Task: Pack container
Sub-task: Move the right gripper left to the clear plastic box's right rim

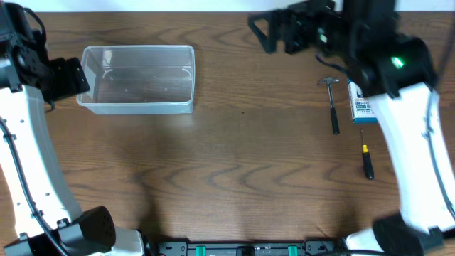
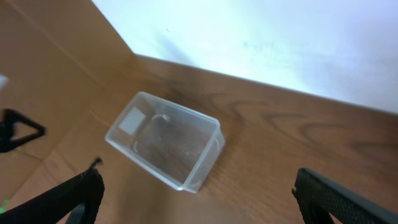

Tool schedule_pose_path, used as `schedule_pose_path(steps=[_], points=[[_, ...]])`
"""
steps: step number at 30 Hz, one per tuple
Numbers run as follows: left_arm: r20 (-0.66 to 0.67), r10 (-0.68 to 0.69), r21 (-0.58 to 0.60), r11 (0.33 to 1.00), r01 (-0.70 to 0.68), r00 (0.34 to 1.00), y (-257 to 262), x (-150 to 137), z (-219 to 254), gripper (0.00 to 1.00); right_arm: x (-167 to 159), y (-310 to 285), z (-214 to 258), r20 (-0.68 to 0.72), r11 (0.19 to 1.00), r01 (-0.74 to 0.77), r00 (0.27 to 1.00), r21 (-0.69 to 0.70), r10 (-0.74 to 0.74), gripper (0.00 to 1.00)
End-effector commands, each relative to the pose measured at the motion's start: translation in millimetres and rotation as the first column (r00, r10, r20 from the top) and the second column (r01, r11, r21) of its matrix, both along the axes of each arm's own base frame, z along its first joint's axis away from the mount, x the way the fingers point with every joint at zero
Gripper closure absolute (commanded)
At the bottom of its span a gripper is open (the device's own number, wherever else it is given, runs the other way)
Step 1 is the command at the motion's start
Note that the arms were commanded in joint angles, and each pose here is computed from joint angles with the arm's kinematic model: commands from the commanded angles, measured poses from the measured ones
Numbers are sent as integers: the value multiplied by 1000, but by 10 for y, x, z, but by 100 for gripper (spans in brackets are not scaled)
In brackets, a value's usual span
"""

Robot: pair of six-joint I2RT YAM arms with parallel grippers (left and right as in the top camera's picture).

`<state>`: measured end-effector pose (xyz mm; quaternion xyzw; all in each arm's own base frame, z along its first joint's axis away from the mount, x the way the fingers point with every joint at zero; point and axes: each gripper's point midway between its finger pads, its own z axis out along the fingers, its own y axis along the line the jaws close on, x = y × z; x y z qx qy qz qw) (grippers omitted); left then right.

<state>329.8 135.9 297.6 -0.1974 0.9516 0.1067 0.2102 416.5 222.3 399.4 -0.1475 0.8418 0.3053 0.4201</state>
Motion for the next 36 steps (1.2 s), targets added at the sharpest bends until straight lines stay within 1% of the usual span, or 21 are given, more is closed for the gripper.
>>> schedule_pose_path(steps=[1,4,8,12,17,21,24,29,32,34,36], points=[[63,-2,-10,1000,3,998,15,136,98,2,255,262,-339,-79,999,-3,997,-36,0,1],[100,-57,-19,998,59,993,-26,264,166,2,362,475,-511,-103,998,-23,995,-64,17,1],[82,-64,-24,997,67,995,-15,310,117,2,430,737,-761,-126,991,-64,991,-117,49,1],[64,-70,-27,997,72,995,-8,328,62,2,419,876,-984,-139,979,-77,989,-191,51,1],[65,-100,1,995,100,993,16,356,79,2,366,1101,-1249,-164,965,-112,984,-239,74,1],[62,-101,9,995,101,993,29,355,82,2,324,1219,-1445,-183,951,-114,981,-286,63,1],[62,-101,10,995,100,993,31,355,83,2,312,1246,-1599,-213,946,-87,977,-311,20,1],[44,-65,68,996,62,997,170,342,81,2,280,1240,-1926,-300,936,-89,954,-340,-18,1],[19,-58,37,998,57,998,210,376,-44,2,277,1238,-2081,-329,929,-100,944,-357,-25,1],[-25,-58,-8,998,58,998,218,387,-210,2,263,1246,-2109,-331,924,-121,943,-363,-7,1],[-81,-63,-30,998,61,995,250,407,-390,2,252,1275,-2097,-326,922,-143,945,-359,20,1]])
